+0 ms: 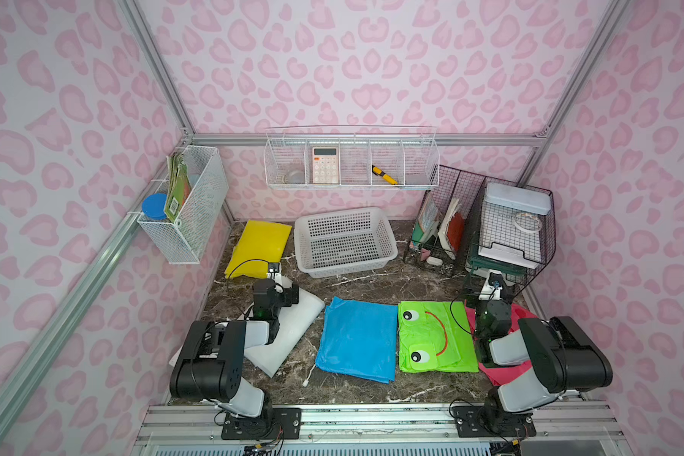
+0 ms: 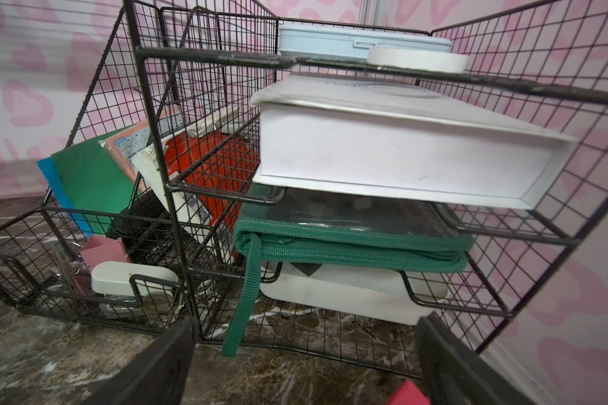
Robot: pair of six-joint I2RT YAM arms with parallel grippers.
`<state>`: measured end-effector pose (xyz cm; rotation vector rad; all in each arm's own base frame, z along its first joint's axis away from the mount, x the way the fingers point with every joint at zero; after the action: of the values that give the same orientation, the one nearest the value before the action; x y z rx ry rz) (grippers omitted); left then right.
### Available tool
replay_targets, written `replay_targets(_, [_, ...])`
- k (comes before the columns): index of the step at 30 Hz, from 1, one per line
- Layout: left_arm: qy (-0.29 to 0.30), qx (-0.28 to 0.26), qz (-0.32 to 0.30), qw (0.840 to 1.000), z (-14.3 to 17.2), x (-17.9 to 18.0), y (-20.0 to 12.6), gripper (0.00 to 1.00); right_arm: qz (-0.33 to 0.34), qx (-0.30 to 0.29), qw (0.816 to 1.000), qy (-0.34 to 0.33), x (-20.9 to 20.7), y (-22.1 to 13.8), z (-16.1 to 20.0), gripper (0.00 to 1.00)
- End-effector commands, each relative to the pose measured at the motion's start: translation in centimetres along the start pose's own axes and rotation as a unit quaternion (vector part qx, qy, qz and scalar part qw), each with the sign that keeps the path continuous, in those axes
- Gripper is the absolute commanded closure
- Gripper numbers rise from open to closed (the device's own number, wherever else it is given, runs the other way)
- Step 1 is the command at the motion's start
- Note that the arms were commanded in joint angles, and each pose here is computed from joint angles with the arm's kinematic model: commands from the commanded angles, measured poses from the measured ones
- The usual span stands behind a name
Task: Put the folded raincoat in the basket
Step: Adjust the raincoat at the center of the board.
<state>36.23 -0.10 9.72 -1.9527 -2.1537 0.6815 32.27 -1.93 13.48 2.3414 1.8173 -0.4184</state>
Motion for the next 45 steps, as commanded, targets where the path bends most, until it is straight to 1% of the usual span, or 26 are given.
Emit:
replay_targets(1, [-0.003,-0.011,0.003,1.000,-0.5,-0.1,0.0,0.01,0.001,-0.010,1.000,0.001,-0.1,0.0,-0.4,0.00])
replay_targets(21, [-0.003,-0.011,0.003,1.000,-0.5,-0.1,-0.1,0.01,-0.003,-0.016,1.000,0.000,-0.1,-0.2,-0.6,0.00])
replay_targets(22, [-0.001,-0.013,0.002,1.000,-0.5,-0.1,-0.1,0.01,-0.014,-0.027,1.000,-0.005,0.2,-0.6,-0.9,0.00])
replay_targets(24, [0.021,-0.033,0.006,0.999,-1.4,-0.8,-0.8,0.01,-0.028,-0.057,0.998,-0.026,0.7,-1.9,-2.0,0.00])
replay_targets(26, [0.037,-0.046,-0.034,0.998,-2.5,-1.4,-2.1,0.02,-0.019,-0.069,0.996,-0.044,1.1,-2.7,-3.5,0.00])
replay_targets(27, [0.050,-0.053,-0.045,0.996,-3.3,-2.1,-3.0,0.01,-0.016,-0.074,0.995,-0.057,1.4,-3.0,-4.3,0.00])
replay_targets(29, [0.061,-0.071,-0.044,0.995,-4.9,-3.4,-4.5,0.01,-0.025,-0.094,0.993,-0.062,1.9,-3.6,-6.3,0.00])
replay_targets(31, [0.042,-0.080,-0.026,0.996,-6.5,-4.5,-5.9,0.01,-0.045,-0.112,0.992,-0.025,2.2,-4.1,-8.5,0.00])
replay_targets(33, [-0.005,-0.072,-0.020,0.997,-8.2,-5.0,-7.3,0.02,-0.085,-0.117,0.989,0.035,2.5,-4.2,-11.2,0.00])
replay_targets(34, [-0.031,-0.066,-0.020,0.997,-8.8,-5.1,-7.8,0.01,-0.098,-0.108,0.987,0.061,2.4,-4.2,-12.1,0.00])
replay_targets(35, [-0.067,-0.054,-0.023,0.996,-9.4,-5.1,-8.4,0.01,-0.103,-0.099,0.985,0.100,2.1,-4.2,-13.3,0.00])
replay_targets(37, [-0.133,-0.023,-0.027,0.991,-10.0,-5.2,-9.5,0.02,-0.086,-0.068,0.976,0.186,0.8,-4.3,-14.4,0.00])
replay_targets(38, [-0.157,0.003,-0.026,0.987,-9.9,-5.4,-9.9,0.01,-0.073,-0.049,0.968,0.236,0.0,-4.4,-14.5,0.00])
replay_targets(39, [-0.193,0.029,-0.041,0.980,-9.6,-5.2,-10.3,0.02,-0.071,-0.041,0.960,0.269,-0.6,-4.7,-14.5,0.00])
replay_targets(40, [-0.228,0.057,-0.068,0.970,-9.1,-4.8,-10.8,0.01,-0.094,-0.045,0.954,0.280,-0.7,-5.1,-14.6,0.00])
replay_targets(41, [-0.248,0.076,-0.092,0.961,-8.6,-4.3,-11.1,0.02,-0.122,-0.055,0.951,0.280,-0.7,-5.3,-14.9,0.00])
replay_targets(42, [-0.256,0.105,-0.120,0.953,-7.7,-3.8,-11.5,0.02,-0.154,-0.063,0.946,0.280,-0.5,-5.7,-15.0,0.00])
replay_targets(43, [-0.255,0.127,-0.132,0.949,-7.2,-3.6,-11.8,0.02,-0.173,-0.063,0.942,0.279,-0.4,-5.8,-14.9,0.00])
replay_targets(45, [-0.251,0.169,-0.128,0.945,-5.8,-3.8,-12.3,0.02,-0.197,-0.032,0.943,0.267,0.3,-5.5,-14.5,0.00])
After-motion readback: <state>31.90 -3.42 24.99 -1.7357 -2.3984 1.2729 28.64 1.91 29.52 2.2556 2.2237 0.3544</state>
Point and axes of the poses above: each gripper's point midway between its finger pads, its own y axis out along the fingers, its own x axis along the line the jaws close on, z = x × y, the point moved 4 cm from there along -y, back along the fingers, and after that the axes turned 15 degrees about -y, right-handed, at the moved point
